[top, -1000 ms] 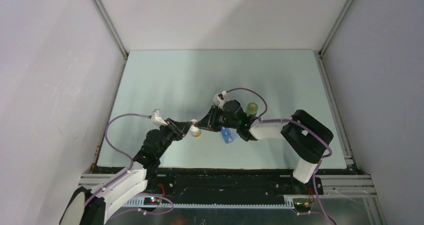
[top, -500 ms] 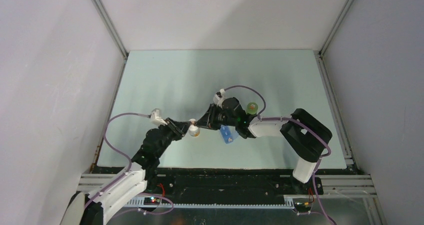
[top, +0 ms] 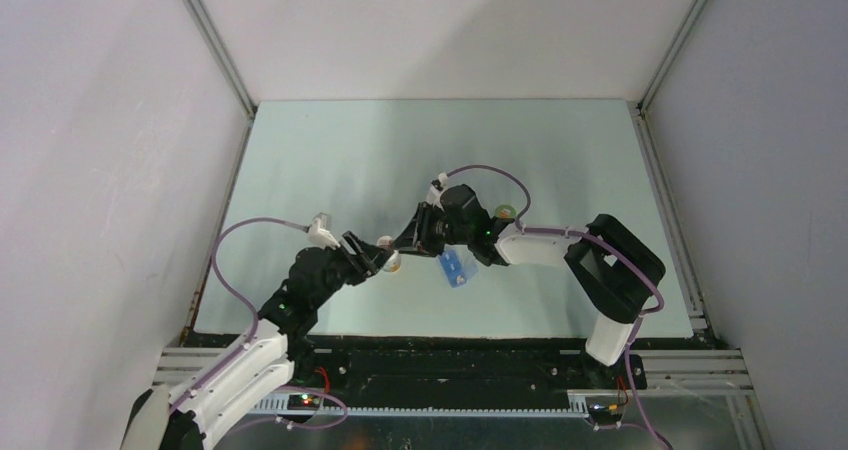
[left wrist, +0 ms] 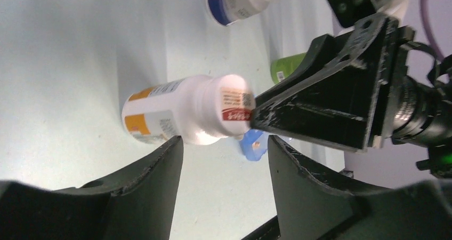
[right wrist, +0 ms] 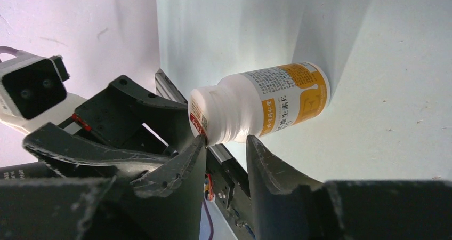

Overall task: Sort the pills into containers
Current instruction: Close the lid of the pill bottle.

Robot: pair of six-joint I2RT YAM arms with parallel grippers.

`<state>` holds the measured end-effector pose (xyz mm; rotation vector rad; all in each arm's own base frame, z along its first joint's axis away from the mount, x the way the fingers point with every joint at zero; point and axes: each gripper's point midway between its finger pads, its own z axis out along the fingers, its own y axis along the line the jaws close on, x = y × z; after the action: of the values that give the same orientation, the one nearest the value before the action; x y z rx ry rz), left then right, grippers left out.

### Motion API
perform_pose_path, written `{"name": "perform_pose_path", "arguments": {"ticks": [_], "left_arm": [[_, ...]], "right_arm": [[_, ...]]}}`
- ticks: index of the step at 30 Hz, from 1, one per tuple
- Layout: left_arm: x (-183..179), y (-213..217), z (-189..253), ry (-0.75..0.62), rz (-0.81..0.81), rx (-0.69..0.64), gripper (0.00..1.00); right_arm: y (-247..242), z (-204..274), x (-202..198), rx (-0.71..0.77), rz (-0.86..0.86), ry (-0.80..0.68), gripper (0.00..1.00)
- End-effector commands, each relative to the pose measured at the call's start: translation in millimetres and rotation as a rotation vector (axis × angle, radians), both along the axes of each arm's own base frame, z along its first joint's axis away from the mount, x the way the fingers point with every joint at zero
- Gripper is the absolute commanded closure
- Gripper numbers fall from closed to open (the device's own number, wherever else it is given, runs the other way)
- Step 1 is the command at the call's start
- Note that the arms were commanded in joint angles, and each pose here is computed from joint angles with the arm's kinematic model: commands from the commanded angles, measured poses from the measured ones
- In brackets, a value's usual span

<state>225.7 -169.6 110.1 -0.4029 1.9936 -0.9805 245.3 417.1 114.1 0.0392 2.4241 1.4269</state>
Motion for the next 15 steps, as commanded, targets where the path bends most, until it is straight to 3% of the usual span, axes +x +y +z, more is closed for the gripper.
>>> {"name": "perform_pose_path", "arguments": {"ticks": [1, 7, 15], "left_arm": [[-4, 1, 2, 0.039, -0.003, -0.016, 0.36], [-1, 9, 5, 0.029, 0.036, -0.044, 0.40], [4, 14, 27, -0.030, 0.052, -0.062, 0.33]], "right_arm": [[-12, -28, 3, -0.115, -0.029, 0.031, 0.62], [-7, -18, 3, -0.075, -0.018, 0.021, 0.59], [-2, 8, 6, -0.001, -0.007, -0.020, 0.50]]}}
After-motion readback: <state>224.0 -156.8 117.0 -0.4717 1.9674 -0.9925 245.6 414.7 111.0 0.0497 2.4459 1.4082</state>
